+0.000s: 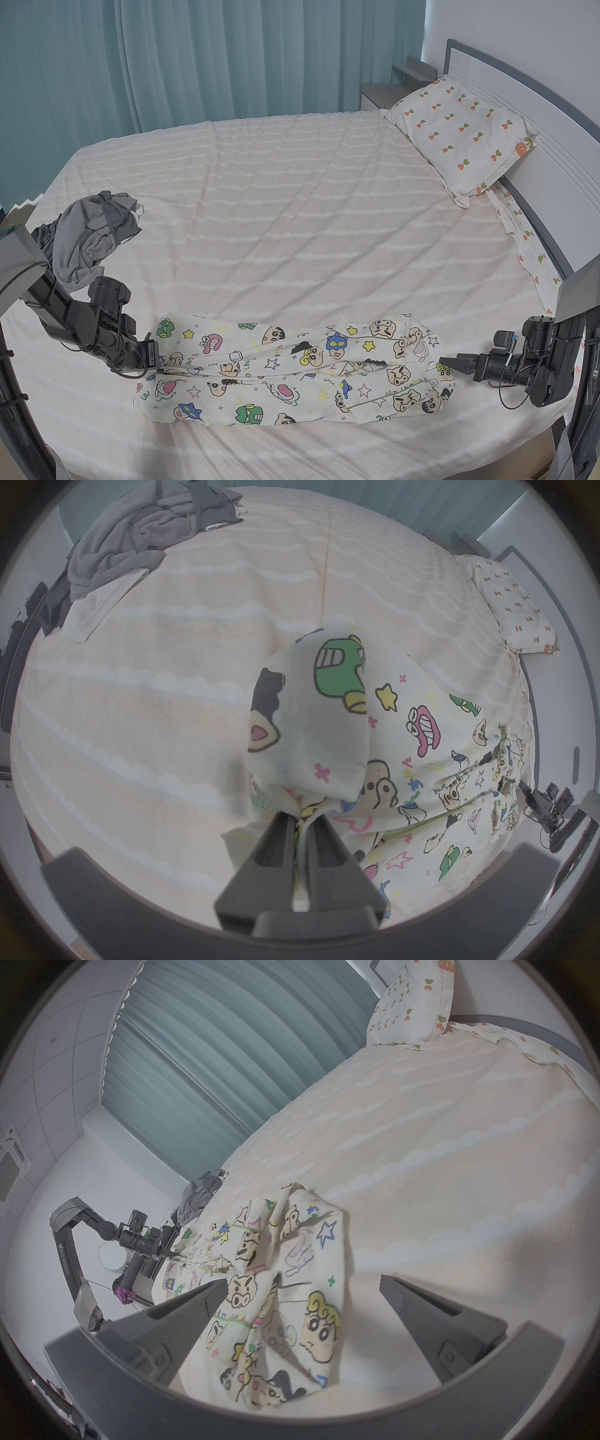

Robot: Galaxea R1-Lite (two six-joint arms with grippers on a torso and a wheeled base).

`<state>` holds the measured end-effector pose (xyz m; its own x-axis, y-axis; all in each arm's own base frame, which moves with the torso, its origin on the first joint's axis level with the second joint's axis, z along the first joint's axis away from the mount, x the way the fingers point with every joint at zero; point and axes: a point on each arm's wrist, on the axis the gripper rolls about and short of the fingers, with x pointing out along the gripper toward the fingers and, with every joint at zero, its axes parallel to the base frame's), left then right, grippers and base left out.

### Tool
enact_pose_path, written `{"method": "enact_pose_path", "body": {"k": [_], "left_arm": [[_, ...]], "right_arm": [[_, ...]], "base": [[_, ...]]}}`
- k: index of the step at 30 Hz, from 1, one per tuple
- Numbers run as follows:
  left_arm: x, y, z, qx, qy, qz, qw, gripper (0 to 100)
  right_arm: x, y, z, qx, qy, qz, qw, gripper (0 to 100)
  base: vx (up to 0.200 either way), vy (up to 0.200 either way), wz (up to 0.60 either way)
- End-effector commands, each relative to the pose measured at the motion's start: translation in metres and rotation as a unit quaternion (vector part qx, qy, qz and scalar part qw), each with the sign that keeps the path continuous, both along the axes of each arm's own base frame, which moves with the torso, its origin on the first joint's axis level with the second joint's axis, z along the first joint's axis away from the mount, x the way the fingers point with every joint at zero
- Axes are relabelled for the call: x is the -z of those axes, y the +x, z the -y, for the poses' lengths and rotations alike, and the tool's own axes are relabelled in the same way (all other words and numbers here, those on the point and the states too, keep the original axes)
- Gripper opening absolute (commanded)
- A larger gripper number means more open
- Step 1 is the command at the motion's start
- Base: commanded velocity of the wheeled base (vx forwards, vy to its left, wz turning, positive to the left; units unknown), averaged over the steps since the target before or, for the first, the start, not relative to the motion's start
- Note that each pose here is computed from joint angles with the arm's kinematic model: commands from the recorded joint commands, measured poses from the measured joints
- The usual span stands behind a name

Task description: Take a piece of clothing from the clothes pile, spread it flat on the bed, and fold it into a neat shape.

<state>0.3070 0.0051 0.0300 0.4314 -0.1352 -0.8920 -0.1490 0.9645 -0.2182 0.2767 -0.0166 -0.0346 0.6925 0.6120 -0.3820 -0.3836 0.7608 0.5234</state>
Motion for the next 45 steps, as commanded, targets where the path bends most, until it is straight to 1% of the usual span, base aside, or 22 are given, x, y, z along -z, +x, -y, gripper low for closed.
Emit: {"method": "enact_pose_path", "body": {"k": [1,6,7,12,14,20,26,32,37,45], "left_arm": [[-0.001,-0.001,0.001,0.004,-0.006,0.002,1.0000,0],[0.000,-0.001,0.001,0.006,-0.011,-0.001,0.9999,0],[0.001,-0.001,0.001,0.005,-0.012,-0.001,0.9999,100],[0.001,-0.001,0.001,0.006,-0.012,-0.002,0.9999,100],[0.004,-0.002,0.002,0.010,-0.019,-0.008,0.9998,100],[0.007,-0.014,0.005,0.034,-0.068,-0.019,0.9969,100],[0.011,-0.018,0.004,0.035,-0.066,-0.022,0.9970,100],[0.017,-0.022,0.004,0.029,-0.061,-0.036,0.9970,100],[0.020,-0.024,0.009,0.035,-0.064,-0.045,0.9963,100],[0.018,-0.028,0.008,0.033,-0.063,-0.046,0.9964,100]], "right_arm": [[0.004,0.002,0.002,0.004,0.000,0.002,1.0000,100],[0.004,0.002,0.002,0.004,0.000,0.001,1.0000,100],[0.004,0.002,0.002,0.004,0.000,0.000,1.0000,100],[0.004,0.002,0.002,0.003,-0.001,0.001,1.0000,100],[0.004,0.002,0.002,0.003,-0.001,0.001,1.0000,100],[0.004,0.001,0.002,0.002,-0.001,0.001,1.0000,100],[0.004,0.000,0.002,0.001,-0.002,0.000,1.0000,100],[0.004,0.000,0.001,0.000,-0.003,-0.001,1.0000,100],[0.004,0.000,0.001,0.000,-0.003,0.000,1.0000,100],[0.004,0.000,0.001,-0.001,-0.004,0.000,1.0000,100]], "base": [[0.000,0.000,0.00],[0.000,0.000,0.00],[0.000,0.000,0.00],[0.000,0.000,0.00],[0.000,0.000,0.00],[0.000,0.000,0.00],[0.000,0.000,0.00],[0.000,0.000,0.00],[0.000,0.000,0.00],[0.000,0.000,0.00]]}}
